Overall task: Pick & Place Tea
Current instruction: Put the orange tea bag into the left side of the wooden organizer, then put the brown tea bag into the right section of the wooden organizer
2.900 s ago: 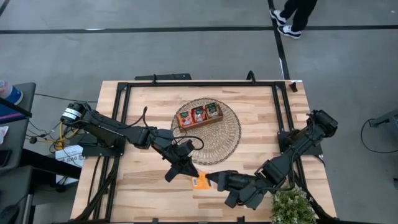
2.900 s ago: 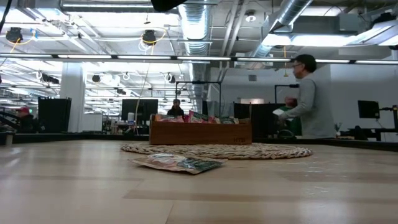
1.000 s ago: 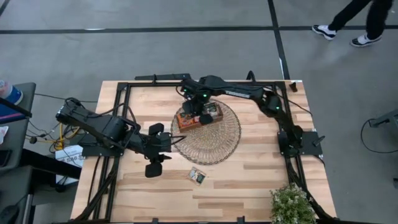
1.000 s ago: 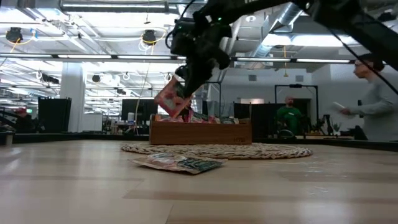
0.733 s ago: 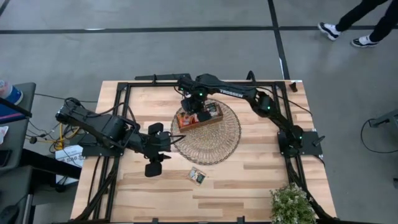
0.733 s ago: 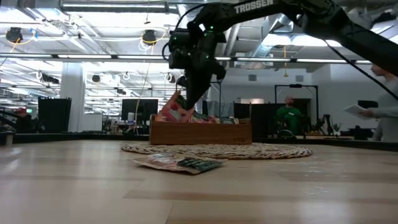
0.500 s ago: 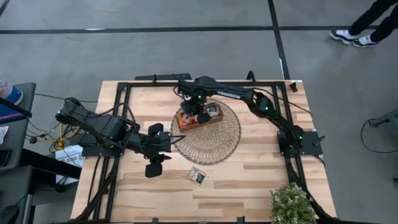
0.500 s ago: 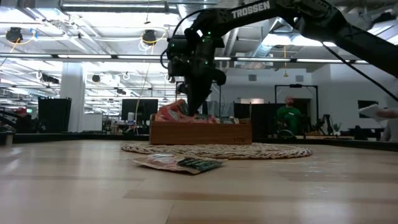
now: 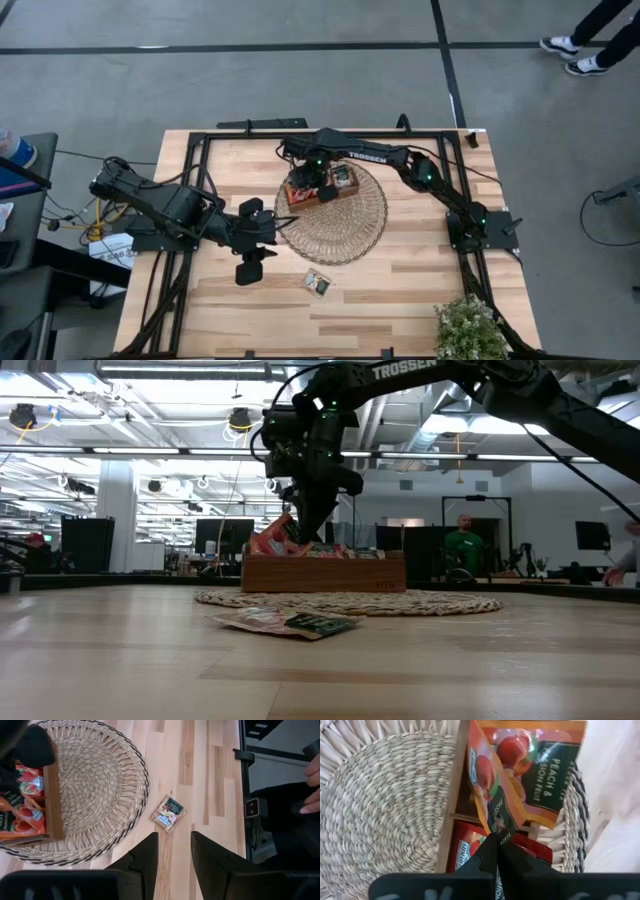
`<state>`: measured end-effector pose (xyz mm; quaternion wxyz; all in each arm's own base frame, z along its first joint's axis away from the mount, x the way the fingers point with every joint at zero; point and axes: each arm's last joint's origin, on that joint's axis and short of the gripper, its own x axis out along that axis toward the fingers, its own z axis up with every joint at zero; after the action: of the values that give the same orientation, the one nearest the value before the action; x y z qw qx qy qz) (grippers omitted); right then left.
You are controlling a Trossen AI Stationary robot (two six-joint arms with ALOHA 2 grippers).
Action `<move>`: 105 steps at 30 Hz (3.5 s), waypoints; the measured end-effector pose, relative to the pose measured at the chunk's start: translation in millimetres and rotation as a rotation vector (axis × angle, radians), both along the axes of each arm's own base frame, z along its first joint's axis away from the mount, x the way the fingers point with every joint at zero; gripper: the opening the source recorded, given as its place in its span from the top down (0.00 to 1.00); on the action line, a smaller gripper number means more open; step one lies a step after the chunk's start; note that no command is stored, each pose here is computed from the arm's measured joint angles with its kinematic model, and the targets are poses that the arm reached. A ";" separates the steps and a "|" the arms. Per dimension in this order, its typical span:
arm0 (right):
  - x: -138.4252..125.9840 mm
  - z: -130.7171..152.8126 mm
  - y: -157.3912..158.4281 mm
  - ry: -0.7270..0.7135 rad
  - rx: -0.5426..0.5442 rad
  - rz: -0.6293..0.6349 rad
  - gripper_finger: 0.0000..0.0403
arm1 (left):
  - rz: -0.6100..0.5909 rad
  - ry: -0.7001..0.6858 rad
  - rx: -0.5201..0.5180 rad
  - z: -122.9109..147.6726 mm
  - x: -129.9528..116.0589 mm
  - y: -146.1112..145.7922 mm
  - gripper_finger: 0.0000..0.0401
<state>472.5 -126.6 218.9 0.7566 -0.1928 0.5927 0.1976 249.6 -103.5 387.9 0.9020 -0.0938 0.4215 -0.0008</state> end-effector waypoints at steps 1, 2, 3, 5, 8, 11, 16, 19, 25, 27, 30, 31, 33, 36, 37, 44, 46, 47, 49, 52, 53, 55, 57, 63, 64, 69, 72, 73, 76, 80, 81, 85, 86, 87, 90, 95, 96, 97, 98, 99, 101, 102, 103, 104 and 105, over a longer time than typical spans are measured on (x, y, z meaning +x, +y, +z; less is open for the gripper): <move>0.5 0.1 2.2 0.004 -0.012 0.003 1.00 | 0.000 0.000 0.000 0.0 0.0 0.0 0.74; 0.7 0.0 4.1 0.010 -0.023 0.005 1.00 | 0.000 0.000 0.000 0.0 0.0 0.0 0.74; 0.8 0.1 6.1 0.014 -0.029 0.008 1.00 | 0.000 0.000 0.000 0.0 0.0 0.0 0.74; 1.6 0.1 9.7 0.017 -0.034 0.013 1.00 | 0.000 0.000 0.000 0.0 0.0 0.0 0.74; 2.2 0.0 13.2 0.020 -0.034 0.015 1.00 | 0.000 0.000 0.000 0.0 0.0 0.0 0.74; 1.0 3.3 15.6 0.023 -0.033 0.017 1.00 | 0.000 0.000 0.000 0.0 0.0 0.0 0.74; -2.7 18.2 15.2 -0.011 -0.034 -0.018 0.99 | 0.001 0.000 -0.001 0.0 0.0 0.0 0.74; -3.8 24.7 15.6 -0.030 -0.033 -0.037 0.95 | 0.001 0.000 0.000 0.0 0.2 -0.1 0.74; -7.9 29.9 17.3 -0.015 -0.034 -0.045 0.82 | 0.001 -0.007 -0.003 0.4 0.7 -0.3 0.74; -7.8 29.5 17.3 -0.013 -0.037 -0.046 0.79 | 0.002 -0.007 -0.005 0.4 0.8 -0.3 0.74; -7.0 29.6 19.0 -0.016 -0.039 -0.052 0.76 | 0.004 -0.013 -0.009 0.8 1.3 -0.5 0.74; -7.1 29.5 20.2 -0.012 -0.039 -0.057 0.76 | 0.005 -0.018 -0.012 1.1 1.6 -0.7 0.74; -12.1 34.9 22.1 0.010 -0.034 -0.077 0.74 | 0.018 -0.034 -0.029 2.3 2.8 -1.2 0.74; -25.3 54.2 30.1 0.038 -0.002 -0.100 0.74 | 0.034 -0.053 -0.030 2.7 5.1 -1.7 0.74; -32.1 61.6 33.0 0.058 0.033 -0.106 0.74 | 0.042 -0.052 -0.022 1.5 6.7 -2.0 0.74; -72.1 125.7 67.3 0.001 0.187 -0.151 0.80 | 0.181 -0.039 0.063 -14.0 19.6 -7.5 0.74; -89.2 148.1 79.5 -0.043 0.199 -0.152 0.81 | 0.198 -0.056 0.079 -19.9 24.3 -11.9 0.74; -98.8 158.9 86.0 -0.065 0.202 -0.151 0.82 | 0.208 -0.057 0.086 -24.4 25.6 -14.8 0.74; -118.9 177.3 98.1 -0.097 0.213 -0.160 0.82 | 0.222 -0.048 0.092 -37.2 28.4 -19.5 0.74; -148.6 200.3 114.8 -0.140 0.237 -0.182 0.82 | 0.210 -0.062 0.073 -60.1 33.3 -26.4 0.74; -158.9 207.0 120.2 -0.153 0.246 -0.190 0.82 | 0.198 -0.070 0.053 -68.7 35.1 -28.3 0.74; -176.9 217.6 130.9 -0.174 0.268 -0.203 0.81 | 0.159 -0.099 0.006 -87.7 43.0 -33.8 0.74; -191.0 224.7 141.6 -0.196 0.289 -0.209 0.80 | 0.141 -0.088 0.003 -108.4 48.6 -36.3 0.74; -220.9 234.9 164.5 -0.233 0.250 -0.283 0.79 | 0.191 0.016 0.053 -171.7 75.8 -40.4 0.74; -223.6 235.6 167.4 -0.237 0.246 -0.289 0.79 | 0.191 0.032 0.063 -180.1 79.8 -41.6 0.74; -229.8 233.3 181.8 -0.217 0.241 -0.281 0.79 | 0.112 0.140 0.124 -216.7 90.7 -47.4 0.74; -229.5 231.0 188.0 -0.195 0.240 -0.269 0.79 | 0.044 0.147 0.113 -224.6 95.4 -52.2 0.74; -229.2 230.3 189.1 -0.189 0.237 -0.266 0.79 | 0.019 0.142 0.103 -225.0 96.5 -53.7 0.74; -226.0 227.9 190.3 -0.179 0.232 -0.265 0.79 | -0.033 0.117 0.097 -223.5 98.8 -56.5 0.74; -222.9 225.6 190.4 -0.171 0.226 -0.264 0.79 | -0.076 0.112 0.107 -223.1 99.3 -56.9 0.74; -222.9 225.5 190.4 -0.172 0.224 -0.260 0.79 | -0.081 0.112 0.115 -223.5 99.5 -56.6 0.74; -222.3 225.4 190.6 -0.174 0.222 -0.250 0.79 | -0.085 0.131 0.146 -231.6 102.6 -52.0 0.73; -222.3 225.5 190.6 -0.176 0.221 -0.247 0.79 | -0.086 0.124 0.145 -233.8 105.2 -50.9 0.73; -222.2 225.6 190.6 -0.177 0.221 -0.245 0.79 | -0.088 0.131 0.146 -236.4 106.5 -49.2 0.73; -222.0 225.7 190.7 -0.180 0.221 -0.243 0.79 | -0.091 0.164 0.156 -249.1 110.3 -44.3 0.73; -221.9 225.8 190.7 -0.181 0.222 -0.242 0.79 | -0.075 0.197 0.165 -268.4 116.3 -41.9 0.73; -221.9 225.8 190.7 -0.181 0.222 -0.242 0.79 | -0.064 0.204 0.160 -272.8 117.0 -42.1 0.74; -221.9 225.8 190.8 -0.181 0.222 -0.242 0.79 | -0.054 0.208 0.154 -276.2 117.8 -42.3 0.75; -222.0 225.8 190.9 -0.181 0.222 -0.241 0.79 | -0.047 0.208 0.145 -278.7 118.9 -42.9 0.76; -221.9 225.8 190.9 -0.182 0.222 -0.241 0.79 | -0.036 0.210 0.135 -281.2 119.6 -43.3 0.78; -221.9 225.8 190.9 -0.181 0.223 -0.243 0.79 | 0.000 0.204 0.113 -284.0 120.3 -45.7 0.86; -221.7 225.9 191.0 -0.182 0.225 -0.246 0.79 | 0.016 0.195 0.115 -284.3 119.8 -48.0 0.91; -221.5 226.1 191.0 -0.186 0.227 -0.247 0.79 | 0.035 0.179 0.125 -284.5 119.3 -50.5 0.95; -221.2 226.2 191.1 -0.188 0.228 -0.248 0.79 | 0.053 0.159 0.132 -284.4 118.9 -53.2 0.97; -220.9 226.4 191.3 -0.192 0.230 -0.247 0.79 | 0.060 0.142 0.136 -282.8 118.4 -54.6 0.98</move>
<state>251.6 64.7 445.3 0.8453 -0.0488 0.5104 0.1502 367.9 -158.1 105.0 0.8737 -0.0448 0.4805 0.0614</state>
